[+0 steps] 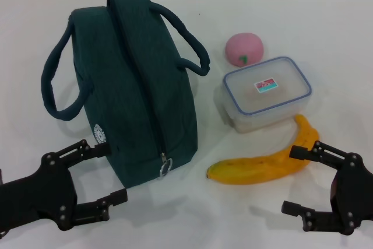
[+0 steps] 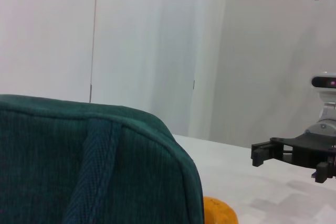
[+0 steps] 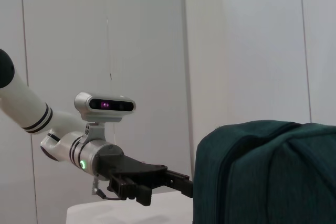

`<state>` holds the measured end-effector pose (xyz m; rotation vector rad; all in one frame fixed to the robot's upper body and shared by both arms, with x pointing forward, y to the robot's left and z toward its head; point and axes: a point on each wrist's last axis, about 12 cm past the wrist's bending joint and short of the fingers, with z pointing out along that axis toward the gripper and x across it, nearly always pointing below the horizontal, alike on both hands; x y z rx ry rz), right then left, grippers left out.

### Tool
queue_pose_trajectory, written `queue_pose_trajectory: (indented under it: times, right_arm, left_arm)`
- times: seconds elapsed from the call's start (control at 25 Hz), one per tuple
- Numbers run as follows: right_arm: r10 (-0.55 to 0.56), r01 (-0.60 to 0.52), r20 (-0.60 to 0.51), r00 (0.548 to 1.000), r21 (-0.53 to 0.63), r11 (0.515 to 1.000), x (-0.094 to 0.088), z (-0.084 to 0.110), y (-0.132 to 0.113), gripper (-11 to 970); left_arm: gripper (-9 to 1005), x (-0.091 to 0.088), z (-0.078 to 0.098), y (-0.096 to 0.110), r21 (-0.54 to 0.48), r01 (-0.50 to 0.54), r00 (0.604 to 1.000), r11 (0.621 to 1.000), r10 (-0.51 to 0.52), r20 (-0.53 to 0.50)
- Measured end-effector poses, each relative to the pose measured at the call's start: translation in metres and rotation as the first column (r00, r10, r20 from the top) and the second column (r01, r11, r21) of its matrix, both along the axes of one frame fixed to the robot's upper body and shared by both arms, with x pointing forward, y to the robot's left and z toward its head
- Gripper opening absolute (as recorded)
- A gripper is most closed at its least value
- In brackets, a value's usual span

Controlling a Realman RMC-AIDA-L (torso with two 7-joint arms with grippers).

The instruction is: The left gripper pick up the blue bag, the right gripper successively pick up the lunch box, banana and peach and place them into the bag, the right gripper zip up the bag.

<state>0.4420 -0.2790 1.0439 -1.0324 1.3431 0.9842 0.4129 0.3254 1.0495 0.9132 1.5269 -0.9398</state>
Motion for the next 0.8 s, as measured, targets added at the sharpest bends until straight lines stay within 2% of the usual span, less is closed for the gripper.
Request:
queue_pose_trajectory:
  times: [0.36, 0.48, 0.6, 0.68, 0.8]
  right_arm:
    - [0.0, 0.0, -0.002, 1.0, 0.001, 1.0, 0.0, 0.0, 0.0, 885]
    - [0.0, 0.0, -0.003, 1.0, 0.001, 1.0, 0.0, 0.0, 0.0, 885]
    - [0.002, -0.002, -0.006, 1.0, 0.004, 1.0, 0.0, 0.0, 0.0, 884]
    - [0.005, -0.005, -0.006, 1.0, 0.008, 1.0, -0.001, 0.001, 0.0, 884]
    - [0.008, -0.008, -0.006, 1.0, 0.011, 1.0, -0.001, 0.001, 0.0, 884]
  left_arm:
    - [857, 0.0, 0.0, 0.0, -0.001, -0.003, 1.0, 1.0, 0.003, -0.002]
    - [851, 0.001, 0.001, 0.001, -0.024, -0.018, 0.999, 1.0, 0.017, -0.038]
    - [844, 0.005, 0.006, 0.007, -0.083, -0.06, 0.987, 0.995, 0.047, -0.156]
    - [840, 0.01, 0.013, 0.014, -0.128, -0.094, 0.958, 0.987, 0.055, -0.281]
    - [834, 0.022, 0.024, 0.027, -0.137, -0.12, 0.904, 0.983, 0.051, -0.425]
